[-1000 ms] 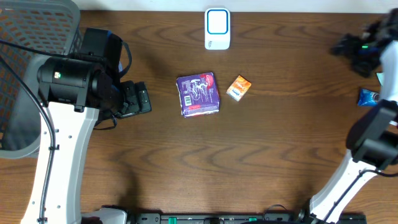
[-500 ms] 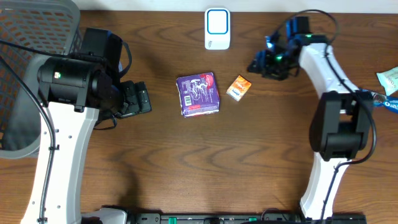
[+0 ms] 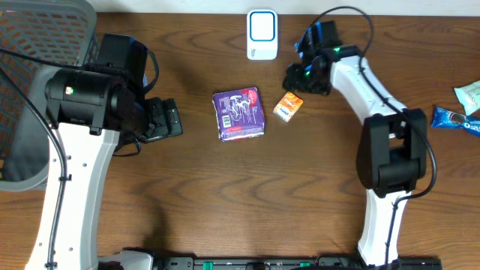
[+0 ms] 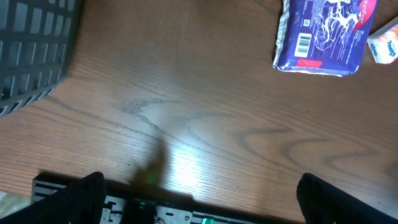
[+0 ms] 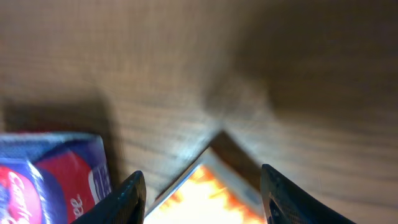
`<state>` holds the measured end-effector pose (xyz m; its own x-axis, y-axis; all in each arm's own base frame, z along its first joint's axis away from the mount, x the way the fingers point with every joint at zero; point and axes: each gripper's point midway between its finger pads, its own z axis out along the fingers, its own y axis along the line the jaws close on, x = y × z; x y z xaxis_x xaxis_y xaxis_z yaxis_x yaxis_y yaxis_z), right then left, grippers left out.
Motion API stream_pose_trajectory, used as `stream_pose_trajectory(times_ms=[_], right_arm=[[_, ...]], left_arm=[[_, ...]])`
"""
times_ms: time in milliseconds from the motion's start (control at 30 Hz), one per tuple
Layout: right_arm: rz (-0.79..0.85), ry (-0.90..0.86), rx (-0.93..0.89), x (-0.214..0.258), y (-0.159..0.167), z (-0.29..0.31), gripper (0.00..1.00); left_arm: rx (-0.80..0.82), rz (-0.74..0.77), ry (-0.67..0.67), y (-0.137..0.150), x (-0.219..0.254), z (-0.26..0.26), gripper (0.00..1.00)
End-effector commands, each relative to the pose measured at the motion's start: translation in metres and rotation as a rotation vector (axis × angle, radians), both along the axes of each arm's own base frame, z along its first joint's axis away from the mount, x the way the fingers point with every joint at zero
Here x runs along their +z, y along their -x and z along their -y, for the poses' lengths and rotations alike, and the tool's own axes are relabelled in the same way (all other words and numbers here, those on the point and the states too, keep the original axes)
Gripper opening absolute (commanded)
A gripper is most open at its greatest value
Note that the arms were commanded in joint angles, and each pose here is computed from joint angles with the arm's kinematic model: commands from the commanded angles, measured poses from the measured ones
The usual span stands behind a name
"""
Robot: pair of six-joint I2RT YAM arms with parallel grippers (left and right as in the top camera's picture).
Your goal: Scan the item barcode
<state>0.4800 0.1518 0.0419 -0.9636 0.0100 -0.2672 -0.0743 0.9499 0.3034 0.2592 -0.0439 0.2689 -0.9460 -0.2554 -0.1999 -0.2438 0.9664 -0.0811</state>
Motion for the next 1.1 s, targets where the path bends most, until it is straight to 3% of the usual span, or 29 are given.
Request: stream_pose_trajectory(times_ms=[0,133,267,367,533,633,767,833,900,933,1000,1067], right_arm=[[-0.066,0.043,0.023,-0.019,0.022,-0.007,0.51],[-0.126,0.067,0.065,-0.030,0.043,-0.010,0.48],[-0.225,0.087,0.054,-0.029,0.066,-0.003,0.35],[-0.322,0.107,0.031,-0.019,0.090,0.006,0.35],[-0.409,0.147,0.041,0.015,0.122,0.017,0.46],[-0.377,0.147,0.097,0.032,0.126,0.019,0.66],[-0.292,0.148,0.234,0.042,0.121,0.017,0.77],[-0.284,0.152,0.273,0.042,0.122,0.017,0.64],[-0.289,0.160,0.344,0.041,0.127,0.016,0.34],[-0.293,0.166,0.392,0.041,0.132,0.016,0.28],[-0.297,0.174,0.485,0.042,0.140,0.013,0.27],[-0.291,0.181,0.568,0.042,0.145,0.009,0.36]], left_arm=[[-0.008,-0.006,-0.017,-0.001,-0.001,-0.003,0.98],[-0.008,-0.006,-0.017,-0.001,-0.002,-0.003,0.98],[-0.008,-0.006,-0.017,-0.001,-0.001,-0.003,0.98],[-0.008,-0.006,-0.017,-0.001,-0.002,-0.003,0.98],[-0.008,-0.006,-0.017,-0.001,-0.001,-0.003,0.98],[-0.008,-0.006,-0.017,-0.001,-0.001,-0.003,0.98],[-0.008,-0.006,-0.017,-0.001,-0.001,-0.003,0.98],[-0.007,-0.006,-0.017,-0.001,-0.002,-0.003,0.98],[-0.008,-0.006,-0.016,-0.001,-0.001,-0.003,0.98],[-0.008,-0.006,-0.017,-0.001,-0.002,-0.003,0.98],[-0.008,-0.006,-0.017,-0.001,-0.002,-0.003,0.98],[-0.008,-0.006,-0.016,-0.001,-0.002,-0.003,0.98]])
